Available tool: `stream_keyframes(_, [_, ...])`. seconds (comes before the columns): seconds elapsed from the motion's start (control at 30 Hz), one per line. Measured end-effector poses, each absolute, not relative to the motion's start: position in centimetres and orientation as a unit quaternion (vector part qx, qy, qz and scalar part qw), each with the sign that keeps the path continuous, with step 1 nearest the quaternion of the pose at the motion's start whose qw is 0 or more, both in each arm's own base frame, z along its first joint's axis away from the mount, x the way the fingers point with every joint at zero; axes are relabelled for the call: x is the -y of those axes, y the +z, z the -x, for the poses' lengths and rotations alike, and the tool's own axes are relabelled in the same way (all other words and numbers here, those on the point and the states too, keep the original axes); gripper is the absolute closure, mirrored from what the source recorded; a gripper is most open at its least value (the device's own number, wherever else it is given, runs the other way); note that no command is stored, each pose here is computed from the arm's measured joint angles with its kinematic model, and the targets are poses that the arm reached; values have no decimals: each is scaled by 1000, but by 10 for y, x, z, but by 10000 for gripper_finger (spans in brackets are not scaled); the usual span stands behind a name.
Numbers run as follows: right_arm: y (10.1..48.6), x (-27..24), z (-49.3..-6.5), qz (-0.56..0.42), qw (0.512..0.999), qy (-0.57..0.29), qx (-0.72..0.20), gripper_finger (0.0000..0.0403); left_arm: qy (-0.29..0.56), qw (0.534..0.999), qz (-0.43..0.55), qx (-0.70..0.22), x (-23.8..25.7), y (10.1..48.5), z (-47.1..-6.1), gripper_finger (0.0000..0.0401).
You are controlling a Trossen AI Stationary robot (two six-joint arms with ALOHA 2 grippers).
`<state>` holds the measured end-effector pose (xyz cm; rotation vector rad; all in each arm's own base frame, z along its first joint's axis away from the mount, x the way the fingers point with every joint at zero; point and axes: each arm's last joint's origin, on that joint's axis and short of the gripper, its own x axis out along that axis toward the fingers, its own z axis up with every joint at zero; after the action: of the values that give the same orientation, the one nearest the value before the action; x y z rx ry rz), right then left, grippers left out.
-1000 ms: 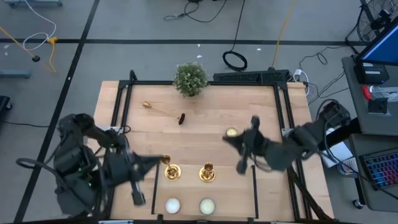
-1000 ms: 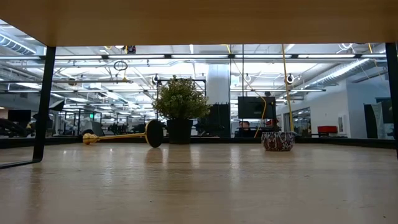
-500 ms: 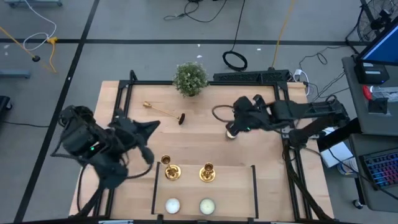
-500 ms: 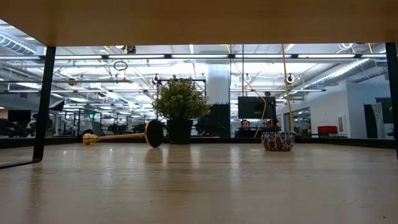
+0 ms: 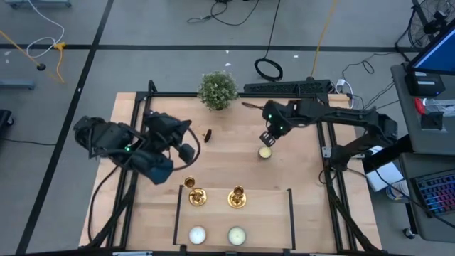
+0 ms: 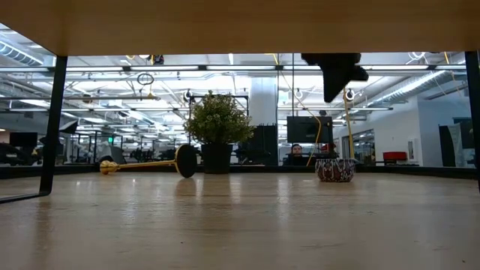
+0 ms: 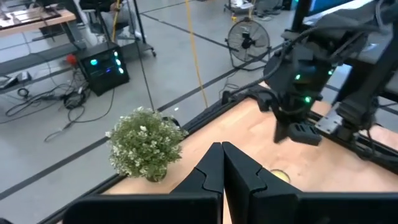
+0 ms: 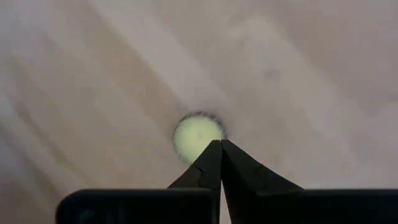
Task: Pick & Place candle stick holders
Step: Put the red scented candle on the shelf
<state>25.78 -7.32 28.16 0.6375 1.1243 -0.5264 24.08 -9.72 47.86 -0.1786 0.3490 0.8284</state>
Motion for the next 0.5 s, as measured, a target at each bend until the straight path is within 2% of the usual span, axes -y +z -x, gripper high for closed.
stream_keyframes(0.1, [270, 79, -254, -312, 758, -200, -536, 380, 409, 893, 84, -169, 92, 479, -243, 400])
stream_keyframes(0.2, [267, 81, -256, -292, 775, -174, -532, 344, 415, 890, 70, -176, 87, 479, -245, 400])
stream_keyframes(0.5, [267, 75, -260, -155, 814, -141, -543, 195, 408, 886, 60, -211, 77, 477, -249, 400])
